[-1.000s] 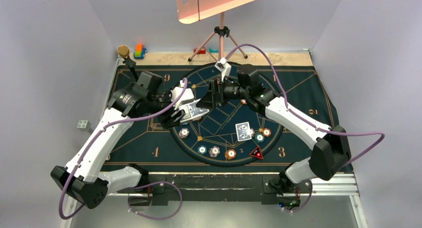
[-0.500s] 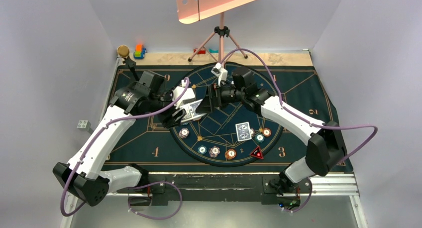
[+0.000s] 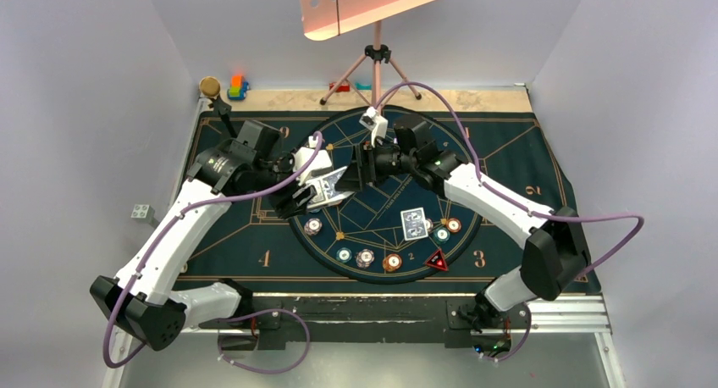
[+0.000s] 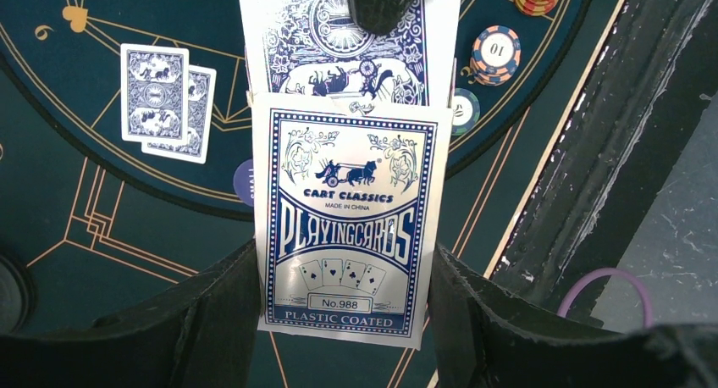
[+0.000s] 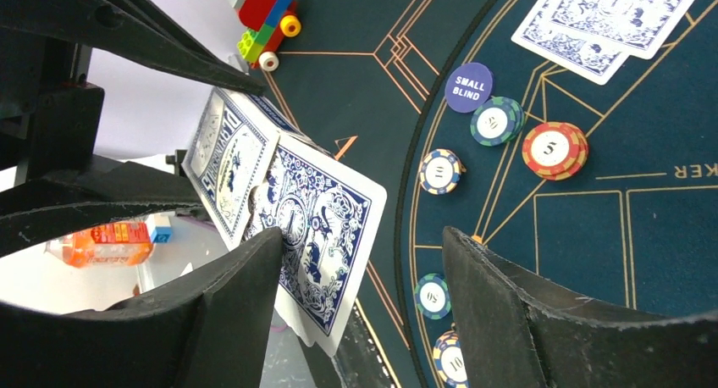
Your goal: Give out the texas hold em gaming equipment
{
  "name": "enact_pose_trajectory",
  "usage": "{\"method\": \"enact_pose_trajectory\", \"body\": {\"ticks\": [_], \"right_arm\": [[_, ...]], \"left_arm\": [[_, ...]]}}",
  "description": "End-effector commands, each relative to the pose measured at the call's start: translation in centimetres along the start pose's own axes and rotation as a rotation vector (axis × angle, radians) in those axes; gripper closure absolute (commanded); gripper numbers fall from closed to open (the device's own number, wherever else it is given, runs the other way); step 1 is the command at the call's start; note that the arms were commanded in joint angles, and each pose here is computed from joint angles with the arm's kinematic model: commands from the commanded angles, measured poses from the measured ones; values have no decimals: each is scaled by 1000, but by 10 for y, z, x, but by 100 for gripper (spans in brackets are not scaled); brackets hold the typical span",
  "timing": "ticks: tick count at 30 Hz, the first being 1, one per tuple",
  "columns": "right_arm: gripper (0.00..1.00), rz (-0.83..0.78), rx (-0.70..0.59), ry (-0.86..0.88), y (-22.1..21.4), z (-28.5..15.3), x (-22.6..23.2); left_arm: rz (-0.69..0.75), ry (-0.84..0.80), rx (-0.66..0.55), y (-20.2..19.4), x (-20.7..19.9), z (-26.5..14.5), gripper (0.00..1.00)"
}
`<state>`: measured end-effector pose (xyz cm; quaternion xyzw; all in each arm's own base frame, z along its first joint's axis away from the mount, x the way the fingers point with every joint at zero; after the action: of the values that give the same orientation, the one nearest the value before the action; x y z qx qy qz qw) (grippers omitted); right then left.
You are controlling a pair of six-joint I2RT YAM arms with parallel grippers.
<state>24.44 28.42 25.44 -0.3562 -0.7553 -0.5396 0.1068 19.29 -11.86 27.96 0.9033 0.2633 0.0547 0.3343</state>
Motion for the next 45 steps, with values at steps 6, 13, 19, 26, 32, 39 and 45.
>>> {"method": "enact_pose_trajectory", "body": {"ticks": [6, 13, 19, 26, 32, 39, 45], "right_arm": [[31, -60, -88, -107, 23, -19, 7], [36, -75, -116, -128, 28, -27, 12], [41, -84, -141, -133, 32, -33, 17], [56, -91, -155, -134, 34, -38, 20], [60, -95, -172, -146, 39, -44, 24], [87, -99, -215, -144, 47, -58, 30], [99, -75, -219, -115, 50, -61, 30]], "left_arm": [[20, 5, -94, 18, -2, -14, 100], [23, 5, -97, 16, -4, -16, 100], [26, 7, -99, 15, -5, -16, 100], [26, 8, -97, 13, -5, -16, 100], [28, 4, -92, 11, -6, -16, 100], [31, -1, -92, 10, -6, -15, 100], [30, -4, -88, 11, -6, -14, 100]]}}
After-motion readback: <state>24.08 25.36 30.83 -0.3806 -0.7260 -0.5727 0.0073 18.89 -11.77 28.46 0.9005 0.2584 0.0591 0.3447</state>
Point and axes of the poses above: each gripper's point midway between its finger pads, its own z axis out along the fingers, its own x axis along the line the jaws close on, y = z × x, the point moved 7 cm from there along -z, back along the fingers, and after that the axes turned 9 degrees about -z, right-handed, at the moved point
